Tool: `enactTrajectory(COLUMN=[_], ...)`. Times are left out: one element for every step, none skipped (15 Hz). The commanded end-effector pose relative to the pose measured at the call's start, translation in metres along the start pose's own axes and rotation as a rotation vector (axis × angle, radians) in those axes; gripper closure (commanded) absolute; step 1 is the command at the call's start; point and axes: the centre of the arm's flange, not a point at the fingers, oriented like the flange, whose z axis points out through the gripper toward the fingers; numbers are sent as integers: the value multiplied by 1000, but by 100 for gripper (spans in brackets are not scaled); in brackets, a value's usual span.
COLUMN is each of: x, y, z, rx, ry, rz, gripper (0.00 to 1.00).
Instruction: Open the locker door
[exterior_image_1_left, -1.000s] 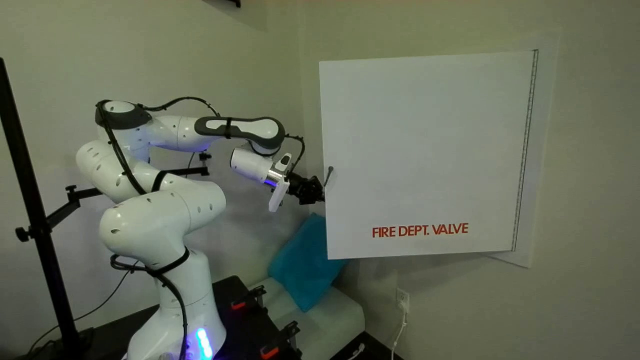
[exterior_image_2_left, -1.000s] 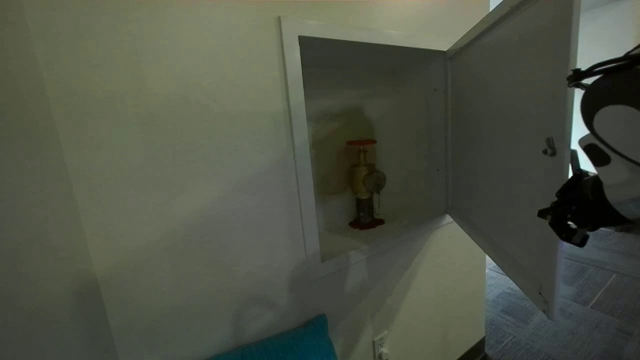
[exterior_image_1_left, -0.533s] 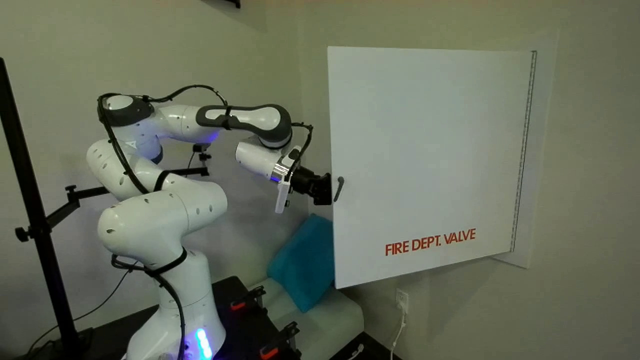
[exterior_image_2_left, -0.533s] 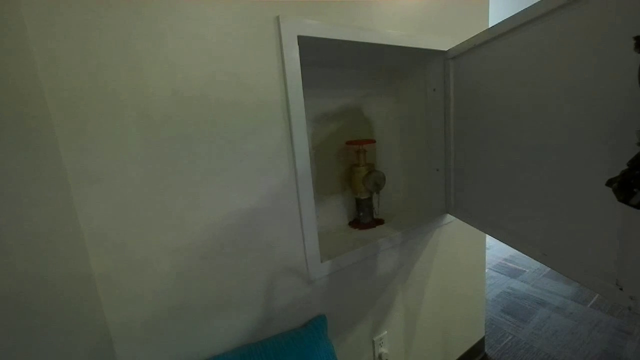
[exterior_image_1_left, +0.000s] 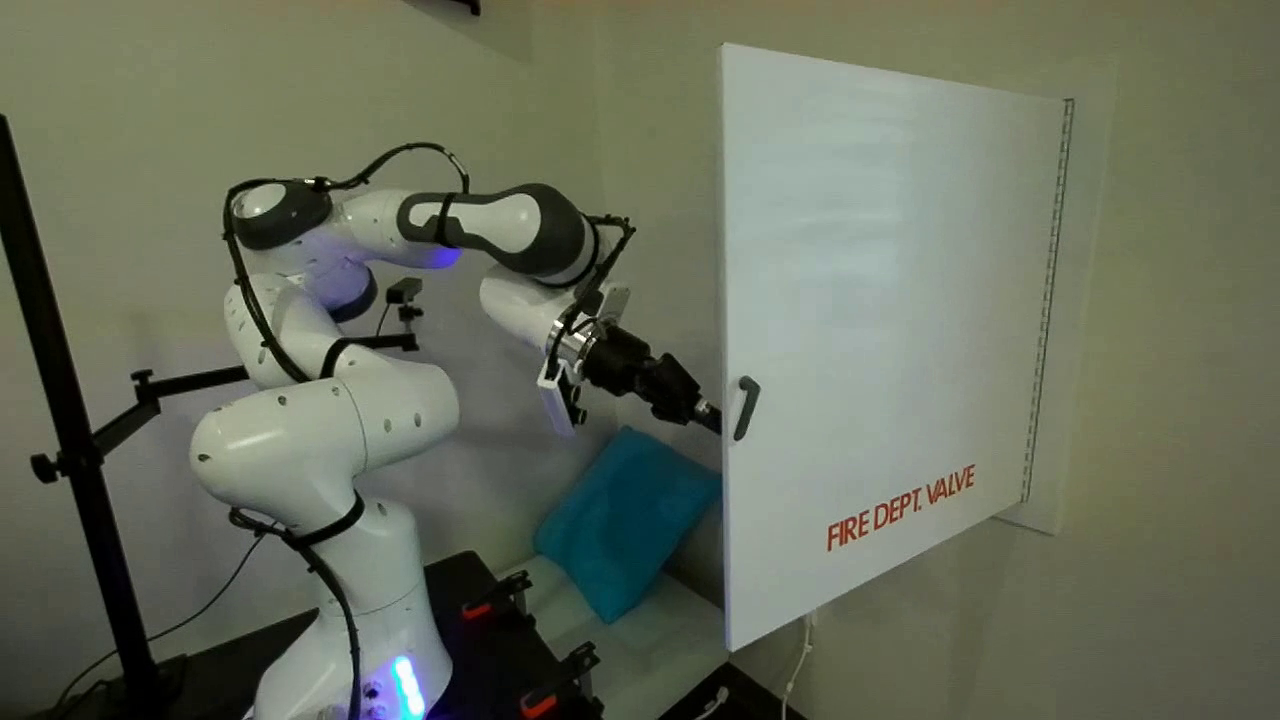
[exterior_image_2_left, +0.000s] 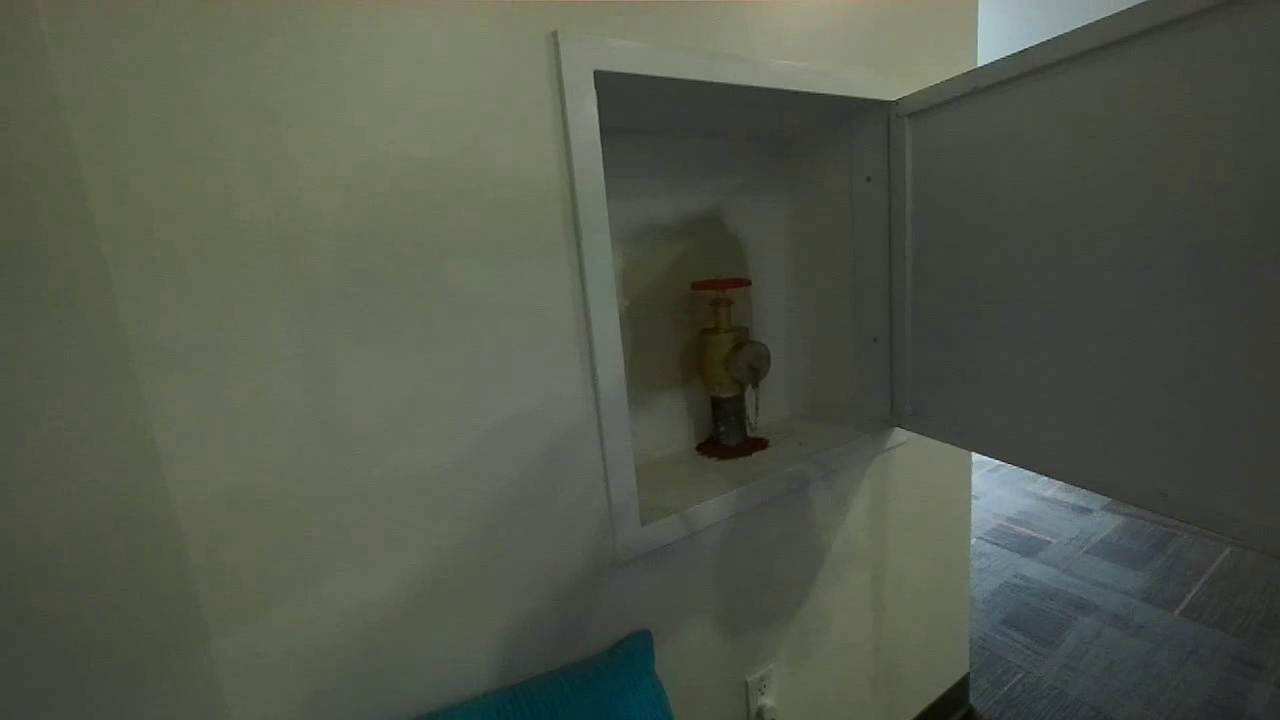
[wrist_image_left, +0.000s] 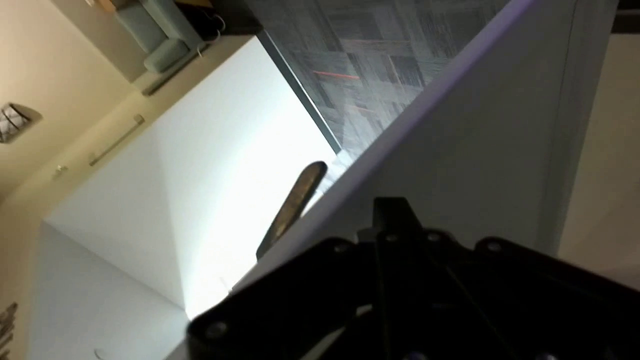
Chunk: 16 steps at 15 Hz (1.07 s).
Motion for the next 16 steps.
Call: enactTrajectory(x=[18, 16, 13, 13, 13, 14, 17, 20, 24, 29, 33, 39, 44, 50, 54, 57], y=[25, 32, 38, 44, 47, 51, 53, 56, 57, 59, 60, 61, 61, 60, 58, 58], z=[-58, -54, -49, -43, -38, -33, -32, -31, -33, -35, -38, -42, -48, -57, -65, -76], rx=[-53, -61, -76, -76, -75, -61, -37, -23, 7, 26, 59, 102, 152, 201, 249, 300], ry=[-74, -74, -70, -61, -41, -14, 9, 39, 75, 102, 137, 172, 203, 225, 249, 261], rz=[147, 182, 215, 251, 288, 328, 365, 397, 426, 449, 474, 496, 518, 527, 535, 537], gripper=[100, 100, 100, 100, 100, 100, 100, 100, 100, 100, 100, 100, 100, 100, 100, 100])
